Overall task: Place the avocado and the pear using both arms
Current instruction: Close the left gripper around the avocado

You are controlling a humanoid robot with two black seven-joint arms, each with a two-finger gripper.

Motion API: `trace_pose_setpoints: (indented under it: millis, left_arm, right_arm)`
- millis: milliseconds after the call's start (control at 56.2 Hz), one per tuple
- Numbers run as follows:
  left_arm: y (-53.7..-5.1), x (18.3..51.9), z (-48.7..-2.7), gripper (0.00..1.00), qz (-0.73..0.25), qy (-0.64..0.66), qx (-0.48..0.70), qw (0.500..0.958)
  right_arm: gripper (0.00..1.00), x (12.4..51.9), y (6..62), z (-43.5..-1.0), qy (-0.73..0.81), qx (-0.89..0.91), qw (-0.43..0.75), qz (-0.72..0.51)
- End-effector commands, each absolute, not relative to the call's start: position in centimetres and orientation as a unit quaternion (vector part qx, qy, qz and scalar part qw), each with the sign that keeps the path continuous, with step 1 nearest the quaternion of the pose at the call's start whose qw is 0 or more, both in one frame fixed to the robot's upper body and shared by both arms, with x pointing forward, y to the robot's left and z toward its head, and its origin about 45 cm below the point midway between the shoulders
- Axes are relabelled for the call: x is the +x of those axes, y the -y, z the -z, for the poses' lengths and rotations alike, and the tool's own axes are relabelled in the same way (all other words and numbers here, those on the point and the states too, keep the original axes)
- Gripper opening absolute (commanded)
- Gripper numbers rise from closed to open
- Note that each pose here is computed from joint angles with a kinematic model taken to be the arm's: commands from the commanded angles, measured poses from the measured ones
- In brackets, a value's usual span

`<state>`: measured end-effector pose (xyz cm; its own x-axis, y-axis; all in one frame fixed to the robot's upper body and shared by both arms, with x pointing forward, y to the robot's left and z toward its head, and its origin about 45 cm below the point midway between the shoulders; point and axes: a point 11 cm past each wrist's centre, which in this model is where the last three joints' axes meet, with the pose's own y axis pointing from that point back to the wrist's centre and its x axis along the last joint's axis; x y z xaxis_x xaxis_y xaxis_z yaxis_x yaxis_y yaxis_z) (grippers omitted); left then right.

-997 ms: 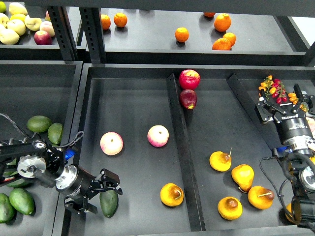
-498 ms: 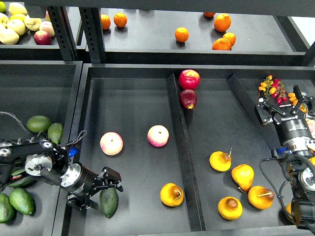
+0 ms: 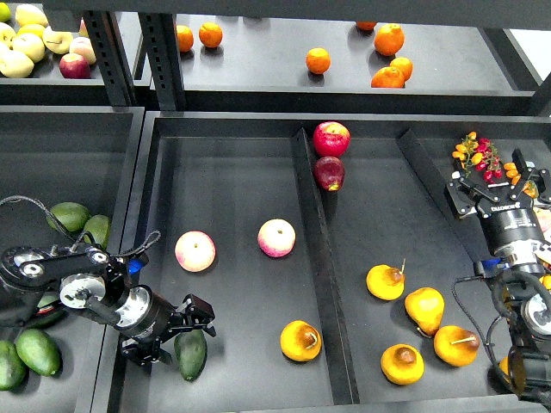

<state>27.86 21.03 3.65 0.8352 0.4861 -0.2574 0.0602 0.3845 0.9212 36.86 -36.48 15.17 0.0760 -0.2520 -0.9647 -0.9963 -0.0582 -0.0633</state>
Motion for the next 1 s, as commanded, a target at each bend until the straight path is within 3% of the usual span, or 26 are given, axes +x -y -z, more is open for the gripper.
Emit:
trace_pose_setpoints:
  millis: [0, 979]
  left_arm:
    - [-21.1, 27.7, -3.4, 1.0, -0.135, -0.255, 0.54, 0.791]
    - [-20.0, 27.3, -1.8, 0.97, -0.129, -0.253, 0.555, 0.782]
  right_arm:
    - [1.0, 36.9, 36.5, -15.2, -0.53, -0.589, 0.437, -0.426]
    - [1.0, 37.0, 36.3, -15.6, -0.525, -0.593, 0.44, -0.423]
